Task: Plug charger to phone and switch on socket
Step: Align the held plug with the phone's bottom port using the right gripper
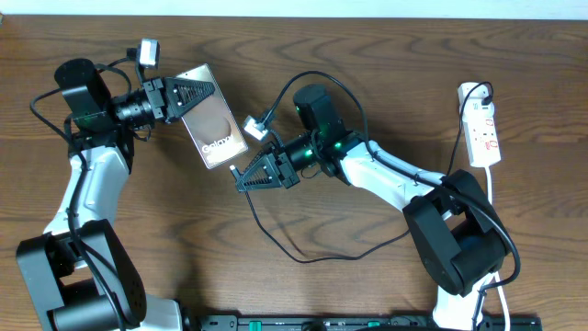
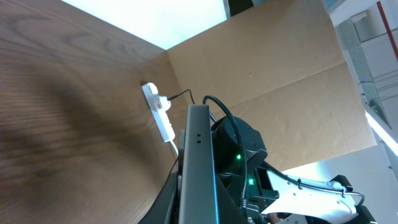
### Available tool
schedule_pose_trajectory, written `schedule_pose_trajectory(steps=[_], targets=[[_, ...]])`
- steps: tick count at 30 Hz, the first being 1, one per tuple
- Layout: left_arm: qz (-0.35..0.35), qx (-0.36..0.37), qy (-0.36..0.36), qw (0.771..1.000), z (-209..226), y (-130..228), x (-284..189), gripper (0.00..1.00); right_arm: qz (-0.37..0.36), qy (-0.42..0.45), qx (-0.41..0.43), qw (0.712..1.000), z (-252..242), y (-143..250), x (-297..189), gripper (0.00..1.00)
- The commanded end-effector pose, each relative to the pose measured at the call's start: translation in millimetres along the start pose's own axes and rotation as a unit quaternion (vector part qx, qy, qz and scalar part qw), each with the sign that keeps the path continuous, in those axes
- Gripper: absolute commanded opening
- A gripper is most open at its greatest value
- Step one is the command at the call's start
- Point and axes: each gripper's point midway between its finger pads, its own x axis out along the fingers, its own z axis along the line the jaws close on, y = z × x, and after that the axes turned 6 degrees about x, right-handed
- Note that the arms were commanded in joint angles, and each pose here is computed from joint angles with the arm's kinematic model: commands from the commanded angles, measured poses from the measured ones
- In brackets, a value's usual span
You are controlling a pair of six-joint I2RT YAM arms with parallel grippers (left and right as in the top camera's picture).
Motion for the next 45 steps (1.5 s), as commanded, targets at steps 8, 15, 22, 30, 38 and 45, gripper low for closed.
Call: schedule_pose_trajectory(steps=[8, 15, 22, 30, 38, 45], targets=[[0.01, 0.011, 0.011, 1.0, -4.6, 3.1, 0.8, 0.08, -0.01, 0.017, -0.001, 1.0, -5.0, -6.5, 1.1, 0.01], [0.01, 0.011, 0.011, 1.0, -4.6, 3.1, 0.8, 0.08, -0.011, 0.018, -0.007, 1.0, -5.0, -7.8, 1.0, 0.01], [0.01, 0.014, 0.011, 1.0, -4.6, 3.0, 0.7, 0.08, -0.015, 0.015, -0.014, 1.0, -1.9, -12.9, 1.0, 0.01], [0.01, 0.014, 0.011, 1.0, -4.6, 3.1, 0.8, 0.08, -0.015, 0.014, -0.014, 1.0, -1.3, -13.3, 1.0, 0.01], [0.01, 0.013, 0.011, 1.0, -4.6, 3.0, 0.7, 0.08, -0.017, 0.017, -0.014, 1.0, -2.4, -13.9, 1.0, 0.01], [0.01, 0.007, 0.011, 1.0, -4.6, 3.0, 0.7, 0.08, -0.02, 0.022, -0.014, 0.999, -4.2, -14.8, 0.9, 0.01]])
